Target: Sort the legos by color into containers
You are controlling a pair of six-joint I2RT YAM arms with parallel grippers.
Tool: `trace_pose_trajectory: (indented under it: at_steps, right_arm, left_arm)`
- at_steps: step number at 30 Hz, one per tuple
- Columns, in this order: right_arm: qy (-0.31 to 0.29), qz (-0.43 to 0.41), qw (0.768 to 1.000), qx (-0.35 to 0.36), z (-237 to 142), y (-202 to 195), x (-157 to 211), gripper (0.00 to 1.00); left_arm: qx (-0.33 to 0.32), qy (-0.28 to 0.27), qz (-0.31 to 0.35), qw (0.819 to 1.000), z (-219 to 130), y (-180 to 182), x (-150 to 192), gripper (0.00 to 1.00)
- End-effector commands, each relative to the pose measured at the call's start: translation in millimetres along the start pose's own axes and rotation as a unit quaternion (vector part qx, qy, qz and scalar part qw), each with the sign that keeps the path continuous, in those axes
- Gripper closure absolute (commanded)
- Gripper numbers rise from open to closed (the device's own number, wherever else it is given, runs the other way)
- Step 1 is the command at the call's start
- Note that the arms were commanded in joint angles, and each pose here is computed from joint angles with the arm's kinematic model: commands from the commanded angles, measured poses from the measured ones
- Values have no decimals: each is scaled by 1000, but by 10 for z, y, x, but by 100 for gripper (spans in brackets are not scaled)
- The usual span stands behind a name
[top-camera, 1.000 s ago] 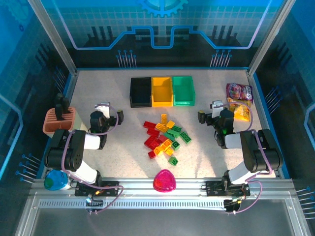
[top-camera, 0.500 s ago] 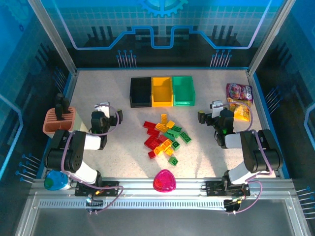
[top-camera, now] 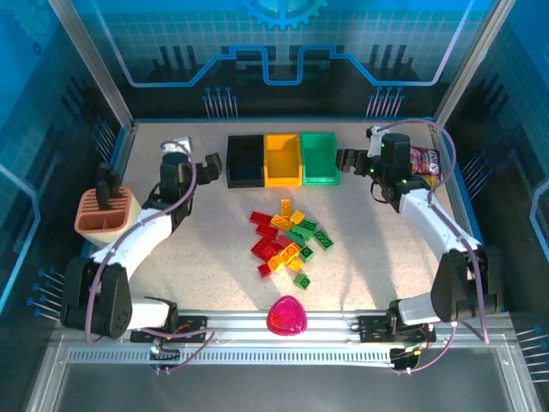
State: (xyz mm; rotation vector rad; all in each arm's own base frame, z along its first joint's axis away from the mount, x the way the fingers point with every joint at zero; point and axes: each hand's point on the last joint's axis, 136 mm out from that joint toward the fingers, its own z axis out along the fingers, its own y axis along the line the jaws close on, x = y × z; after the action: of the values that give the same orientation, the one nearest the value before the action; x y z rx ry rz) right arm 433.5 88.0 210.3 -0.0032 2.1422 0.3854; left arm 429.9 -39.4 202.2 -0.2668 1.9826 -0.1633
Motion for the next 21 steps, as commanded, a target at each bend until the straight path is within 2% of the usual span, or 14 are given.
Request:
trace_pose_trajectory:
  at_steps: [1,5,9,11,15,21]
  right_arm:
    - [82,41,996,-5,102,49,224,3]
    - [108,52,993,20,306,-44,189,9]
    - [152,63,986,21,595,-102,261,26]
    - [172,65,983,21,721,-126,321,31]
    - [201,69,977,24,957,-192,467,35]
    - [229,69,971,24,1207,-250,656,37]
  left_arm:
    - [17,146,-19,989,189,-114,542,8]
    - [24,181,-23,983,433,-225,592,15]
    - [25,197,-25,980,678,-283,610,21]
    - [25,212,-21,977,814,-312,645,22]
    - [22,245,-13,969,1054,-347,737,27]
    - [9,260,1,966,1309,-329,818,32]
